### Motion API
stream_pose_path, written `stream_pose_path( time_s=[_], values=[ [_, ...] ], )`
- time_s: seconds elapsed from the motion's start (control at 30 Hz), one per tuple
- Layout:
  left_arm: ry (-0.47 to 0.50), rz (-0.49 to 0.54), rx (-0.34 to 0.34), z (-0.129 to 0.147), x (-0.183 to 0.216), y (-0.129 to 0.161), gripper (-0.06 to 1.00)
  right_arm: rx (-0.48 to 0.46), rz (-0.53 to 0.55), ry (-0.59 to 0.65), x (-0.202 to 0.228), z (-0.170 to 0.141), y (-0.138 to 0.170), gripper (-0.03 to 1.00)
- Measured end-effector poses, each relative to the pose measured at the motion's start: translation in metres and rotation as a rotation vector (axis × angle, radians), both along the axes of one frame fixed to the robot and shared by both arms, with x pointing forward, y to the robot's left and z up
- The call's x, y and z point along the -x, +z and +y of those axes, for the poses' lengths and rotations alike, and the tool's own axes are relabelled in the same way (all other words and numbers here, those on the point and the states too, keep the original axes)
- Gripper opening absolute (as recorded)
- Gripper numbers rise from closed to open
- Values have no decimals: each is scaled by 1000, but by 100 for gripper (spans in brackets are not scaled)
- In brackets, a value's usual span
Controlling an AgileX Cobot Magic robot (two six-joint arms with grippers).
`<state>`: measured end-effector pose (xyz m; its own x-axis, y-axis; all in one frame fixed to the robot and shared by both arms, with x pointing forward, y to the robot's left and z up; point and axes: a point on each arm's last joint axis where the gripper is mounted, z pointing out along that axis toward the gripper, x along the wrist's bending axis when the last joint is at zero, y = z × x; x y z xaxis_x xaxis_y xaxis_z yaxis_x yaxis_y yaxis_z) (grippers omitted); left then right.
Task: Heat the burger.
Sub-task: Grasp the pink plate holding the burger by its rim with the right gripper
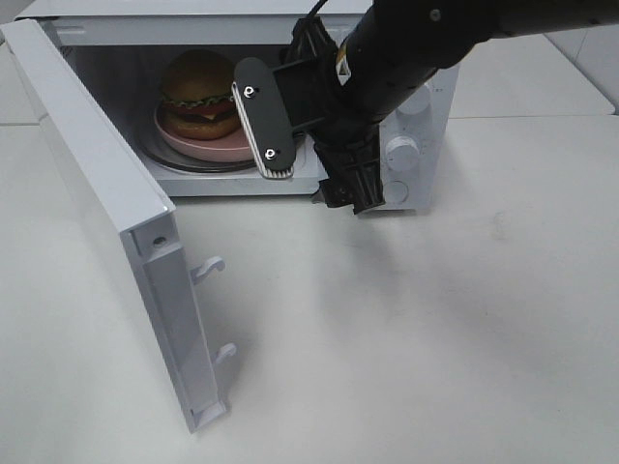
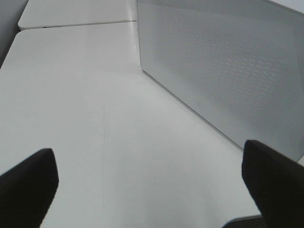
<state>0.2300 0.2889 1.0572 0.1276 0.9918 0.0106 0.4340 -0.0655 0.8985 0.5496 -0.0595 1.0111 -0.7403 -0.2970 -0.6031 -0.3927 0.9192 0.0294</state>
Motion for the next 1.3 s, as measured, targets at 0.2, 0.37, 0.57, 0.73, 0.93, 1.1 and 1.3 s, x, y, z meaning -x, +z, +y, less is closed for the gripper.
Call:
stream_pose_path(
  time_s=[0.2,0.37,0.57,0.73,0.93,1.1,1.3],
  values=[
    [0,0,0,0,0,0,97,-36,-4,-11,-16,15,-15,94],
    [0,0,0,0,0,0,97,-43,-3,-10,-27,25,-28,93],
    [0,0,0,0,0,0,97,-70,-1,-39,-43,38,-36,91],
    [0,0,0,0,0,0,97,-99,1,-68,-56,49,-44,89],
    [0,0,0,0,0,0,97,-91,13,-82,-70,60,-58,87],
    [0,0,0,0,0,0,97,-88,17,-94,-80,67,-65,86],
    [0,0,0,0,0,0,97,-97,17,-112,-90,75,-68,84]
  ],
)
